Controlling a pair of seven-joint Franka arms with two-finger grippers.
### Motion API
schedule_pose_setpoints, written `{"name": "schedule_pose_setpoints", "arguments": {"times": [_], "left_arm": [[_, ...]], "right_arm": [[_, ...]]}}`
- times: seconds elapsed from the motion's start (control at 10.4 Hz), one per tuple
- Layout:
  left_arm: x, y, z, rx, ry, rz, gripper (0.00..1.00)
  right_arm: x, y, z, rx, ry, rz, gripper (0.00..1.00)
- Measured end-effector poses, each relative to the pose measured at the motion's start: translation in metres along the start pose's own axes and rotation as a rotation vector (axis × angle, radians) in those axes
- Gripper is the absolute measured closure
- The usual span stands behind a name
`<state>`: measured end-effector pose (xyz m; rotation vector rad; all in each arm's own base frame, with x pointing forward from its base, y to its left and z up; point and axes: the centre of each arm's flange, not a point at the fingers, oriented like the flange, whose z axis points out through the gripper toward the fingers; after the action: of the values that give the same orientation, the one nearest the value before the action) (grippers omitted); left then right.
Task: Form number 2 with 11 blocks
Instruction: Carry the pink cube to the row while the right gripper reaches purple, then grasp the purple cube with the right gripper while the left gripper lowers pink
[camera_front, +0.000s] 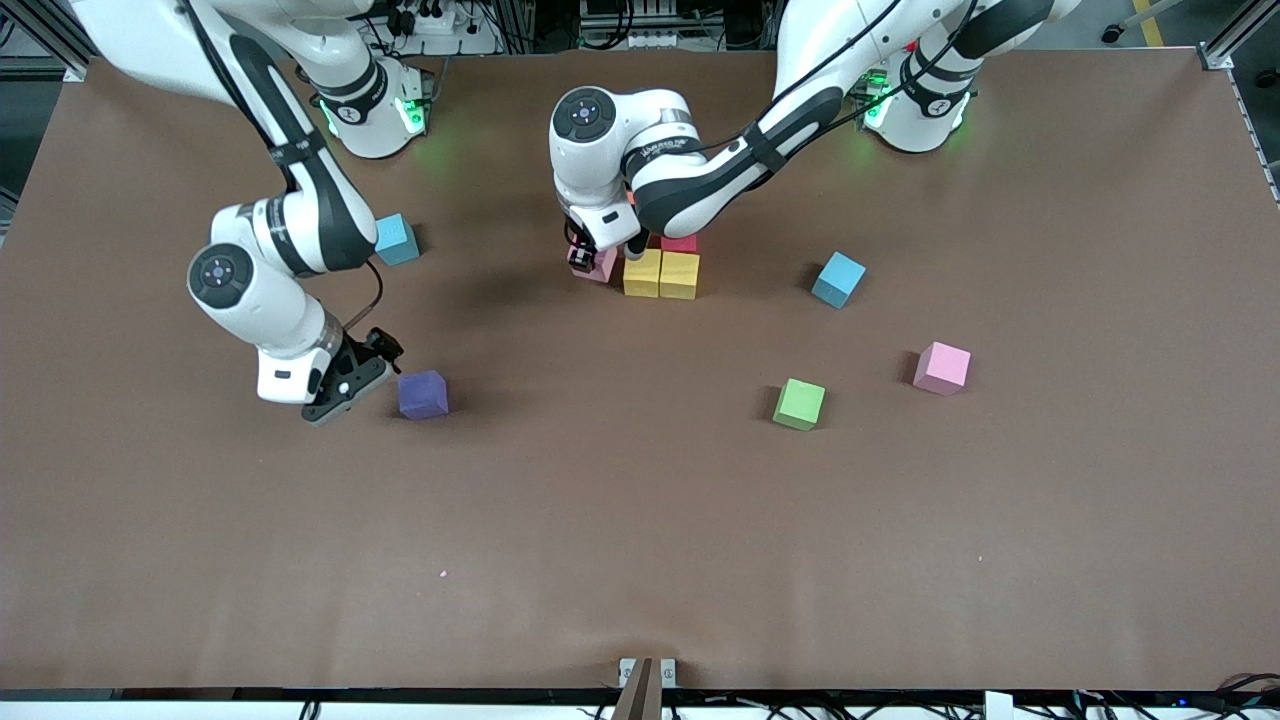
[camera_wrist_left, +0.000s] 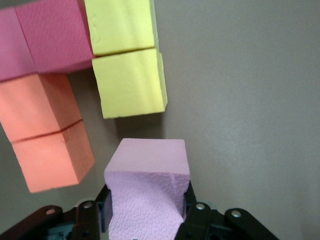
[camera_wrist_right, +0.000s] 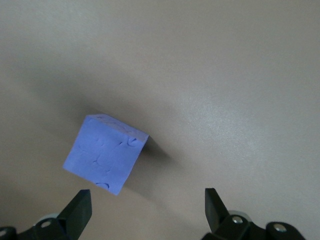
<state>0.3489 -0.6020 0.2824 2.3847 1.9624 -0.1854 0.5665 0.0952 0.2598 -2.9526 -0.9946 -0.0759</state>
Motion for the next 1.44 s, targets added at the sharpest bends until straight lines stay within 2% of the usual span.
{"name": "schedule_pose_setpoints", "arguments": {"times": [0.29,1.06,1.44], "left_arm": [[-0.001,0.002,0.004,-0.006,-0.025,-0.057,0.44],[0.009,-0.003,0.052,0.024,-0.048,-0.089,0.44],[0.016,-0.012,0.069,0.038,-0.049,-0.096,0.44]], "right_arm": [[-0.002,0.000,0.015,0.018,-0.024,0.058,0.00],[-0.004,-0.004,0.030,0.036,-0.048,0.081,0.00],[0.009,-0.027,0.030,0.050,-0.045,0.204,0.00]]}}
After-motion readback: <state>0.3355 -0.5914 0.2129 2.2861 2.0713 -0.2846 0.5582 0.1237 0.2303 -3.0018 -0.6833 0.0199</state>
